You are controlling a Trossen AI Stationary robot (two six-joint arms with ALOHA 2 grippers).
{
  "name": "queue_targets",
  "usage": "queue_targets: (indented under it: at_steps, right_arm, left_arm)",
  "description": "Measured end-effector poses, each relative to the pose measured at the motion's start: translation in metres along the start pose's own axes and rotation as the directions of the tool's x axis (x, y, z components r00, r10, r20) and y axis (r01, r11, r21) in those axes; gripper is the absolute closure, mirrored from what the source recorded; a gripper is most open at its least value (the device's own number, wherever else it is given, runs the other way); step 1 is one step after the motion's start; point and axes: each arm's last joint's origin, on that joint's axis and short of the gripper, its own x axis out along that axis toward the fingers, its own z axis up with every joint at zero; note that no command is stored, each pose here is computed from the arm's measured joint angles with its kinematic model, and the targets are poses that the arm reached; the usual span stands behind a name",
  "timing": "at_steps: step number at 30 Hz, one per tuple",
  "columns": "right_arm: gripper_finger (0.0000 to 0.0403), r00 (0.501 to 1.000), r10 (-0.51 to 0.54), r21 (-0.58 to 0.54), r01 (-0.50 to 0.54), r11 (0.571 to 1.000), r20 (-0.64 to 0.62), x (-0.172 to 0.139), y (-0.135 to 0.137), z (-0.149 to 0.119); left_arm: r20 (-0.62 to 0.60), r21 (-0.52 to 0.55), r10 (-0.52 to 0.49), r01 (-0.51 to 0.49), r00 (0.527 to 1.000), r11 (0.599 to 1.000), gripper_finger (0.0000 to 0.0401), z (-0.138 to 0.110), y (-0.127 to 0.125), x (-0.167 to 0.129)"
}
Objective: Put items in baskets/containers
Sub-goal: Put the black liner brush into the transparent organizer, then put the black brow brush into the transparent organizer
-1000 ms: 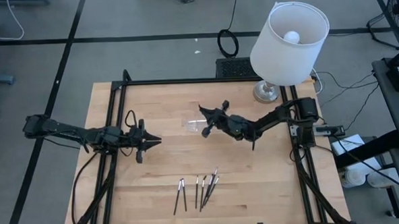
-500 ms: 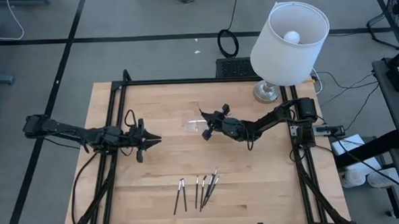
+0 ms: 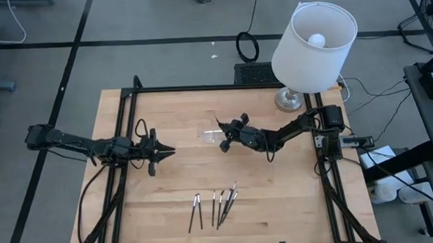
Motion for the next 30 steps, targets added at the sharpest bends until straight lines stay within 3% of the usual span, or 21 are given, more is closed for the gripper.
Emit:
queue_targets:
  at_steps: [12, 23, 26, 30]
  right_arm:
    - [0.0370, 0.999, 0.034, 0.011, -0.034, 0.999, -0.012, 0.003, -0.004, 0.000]
    - [0.0384, 0.999, 0.032, -0.017, -0.032, 0.999, 0.000, 0.004, -0.005, 0.002]
    - [0.0383, 0.995, 0.094, -0.050, -0.093, 0.994, 0.035, -0.004, 0.000, 0.016]
    - [0.0379, 0.980, 0.161, -0.104, -0.149, 0.983, 0.120, -0.026, 0.017, 0.064]
  left_arm:
    - [0.001, -0.001, 0.000, 0.000, 1.000, 1.000, 0.0336, 0.000, 0.000, 0.000]
    - [0.001, -0.001, 0.000, 0.000, 1.000, 1.000, 0.0336, 0.000, 0.000, 0.000]
    - [0.001, 0.000, 0.000, 0.000, 1.000, 1.000, 0.0336, 0.000, 0.000, 0.000]
    - [0.000, 0.000, 0.000, 0.000, 1.000, 1.000, 0.0336, 0.000, 0.000, 0.000]
